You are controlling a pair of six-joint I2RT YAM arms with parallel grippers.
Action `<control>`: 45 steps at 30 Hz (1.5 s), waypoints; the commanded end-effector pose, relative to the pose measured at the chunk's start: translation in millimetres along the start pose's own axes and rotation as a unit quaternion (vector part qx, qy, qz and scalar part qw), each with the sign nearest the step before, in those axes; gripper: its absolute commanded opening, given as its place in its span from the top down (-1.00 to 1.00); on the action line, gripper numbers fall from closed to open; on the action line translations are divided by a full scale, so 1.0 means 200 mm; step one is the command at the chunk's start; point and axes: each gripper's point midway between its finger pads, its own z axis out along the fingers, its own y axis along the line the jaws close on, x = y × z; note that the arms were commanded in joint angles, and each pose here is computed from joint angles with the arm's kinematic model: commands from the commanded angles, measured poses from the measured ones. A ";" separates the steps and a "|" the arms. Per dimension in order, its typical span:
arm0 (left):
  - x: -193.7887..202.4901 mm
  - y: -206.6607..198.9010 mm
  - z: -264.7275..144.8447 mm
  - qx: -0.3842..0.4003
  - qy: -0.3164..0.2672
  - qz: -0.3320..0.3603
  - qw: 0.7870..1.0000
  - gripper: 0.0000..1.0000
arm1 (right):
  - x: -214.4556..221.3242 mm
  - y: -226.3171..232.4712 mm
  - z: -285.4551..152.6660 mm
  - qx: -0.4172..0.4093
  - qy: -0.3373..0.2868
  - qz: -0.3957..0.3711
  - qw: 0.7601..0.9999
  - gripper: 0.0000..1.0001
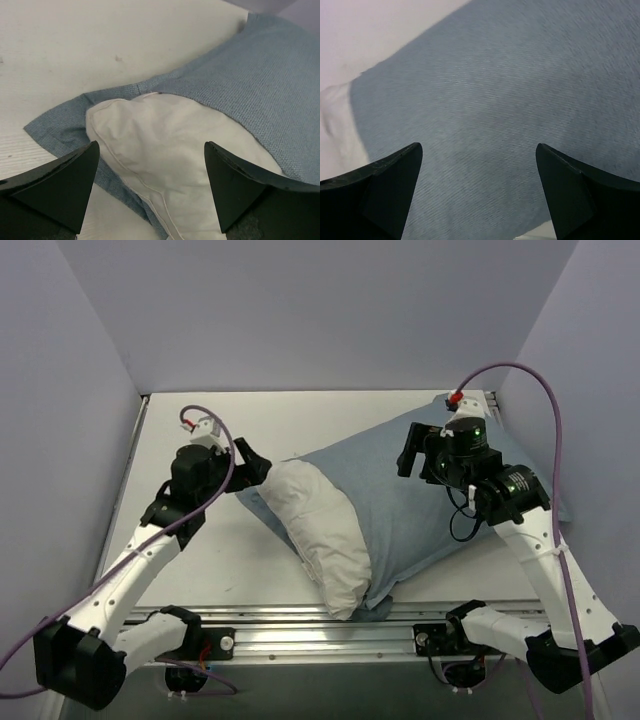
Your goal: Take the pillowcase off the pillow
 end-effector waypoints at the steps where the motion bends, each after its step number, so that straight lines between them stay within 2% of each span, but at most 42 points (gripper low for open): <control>1: 0.11 -0.19 0.09 0.077 0.070 0.046 0.994 -0.88 | 0.19 -0.35 0.09 0.148 0.042 0.051 0.987 -0.84; 4: 0.24 -0.30 0.19 0.107 0.120 0.075 0.984 -0.88 | 0.29 -0.39 0.21 0.137 0.066 0.075 0.985 -0.85; 7: 0.36 -0.37 0.22 0.132 0.164 0.066 0.975 -0.88 | 0.41 -0.36 0.35 0.103 0.099 0.078 0.987 -0.83; 11: 0.49 -0.39 0.18 0.157 0.193 0.040 0.968 -0.88 | 0.54 -0.16 0.46 0.011 0.156 0.063 0.986 -0.76; 14: 0.53 -0.35 0.15 0.150 0.196 0.029 0.969 -0.88 | 0.47 -0.06 0.45 0.008 0.138 0.015 0.990 -0.76; 16: 0.56 -0.34 0.14 0.157 0.197 0.017 0.968 -0.95 | 0.44 -0.01 0.43 0.012 0.132 -0.016 0.991 -0.76; 17: 0.57 -0.35 0.15 0.160 0.201 0.008 0.966 -0.92 | 0.38 0.03 0.41 0.001 0.119 -0.027 0.993 -0.75; 20: 0.61 -0.36 0.19 0.169 0.212 -0.006 0.962 -0.73 | 0.29 0.14 0.38 -0.027 0.101 -0.051 0.993 -0.75; 21: 0.63 -0.36 0.20 0.169 0.216 -0.010 0.962 -0.56 | 0.29 0.17 0.38 -0.026 0.096 -0.070 0.993 -0.75; 23: 0.66 -0.36 0.22 0.174 0.223 -0.021 0.959 -0.34 | 0.25 0.23 0.38 -0.035 0.085 -0.088 0.992 -0.75; 24: 0.67 -0.36 0.22 0.175 0.226 -0.025 0.958 -0.04 | 0.21 0.28 0.36 -0.045 0.073 -0.098 0.991 -0.75; 27: 0.67 -0.38 0.23 0.182 0.226 -0.031 0.956 0.50 | 0.20 0.44 0.36 -0.074 0.068 -0.148 0.984 -0.75; 28: 0.67 -0.38 0.23 0.183 0.225 -0.030 0.956 0.89 | 0.23 0.47 0.40 -0.078 0.079 -0.169 0.979 -0.76; 29: 0.65 -0.39 0.22 0.183 0.225 -0.028 0.957 0.95 | 0.26 0.53 0.40 -0.089 0.084 -0.186 0.975 -0.75; 32: 0.62 -0.40 0.20 0.184 0.220 -0.023 0.958 0.95 | 0.28 0.64 0.45 -0.100 0.091 -0.222 0.966 -0.77; 36: 0.54 -0.44 0.15 0.189 0.202 -0.013 0.961 0.95 | 0.29 0.65 0.59 -0.068 0.089 -0.239 0.965 -0.79; 39: 0.50 -0.43 0.09 0.180 0.198 -0.004 0.964 0.95 | 0.34 0.52 0.77 -0.011 0.112 -0.241 0.964 -0.57; 40: 0.46 -0.45 0.05 0.185 0.187 0.001 0.965 0.95 | 0.35 0.48 0.81 0.003 0.116 -0.237 0.965 -0.18; 42: 0.44 -0.45 0.00 0.180 0.189 0.007 0.965 0.95 | 0.33 0.32 0.90 0.063 0.120 -0.215 0.967 0.33; 43: 0.41 -0.46 -0.03 0.182 0.183 0.009 0.966 0.95 | 0.31 0.26 0.92 0.083 0.118 -0.207 0.968 0.72; 45: 0.35 -0.47 -0.12 0.182 0.175 0.014 0.968 0.95 | 0.30 0.12 0.97 0.128 0.120 -0.185 0.967 1.00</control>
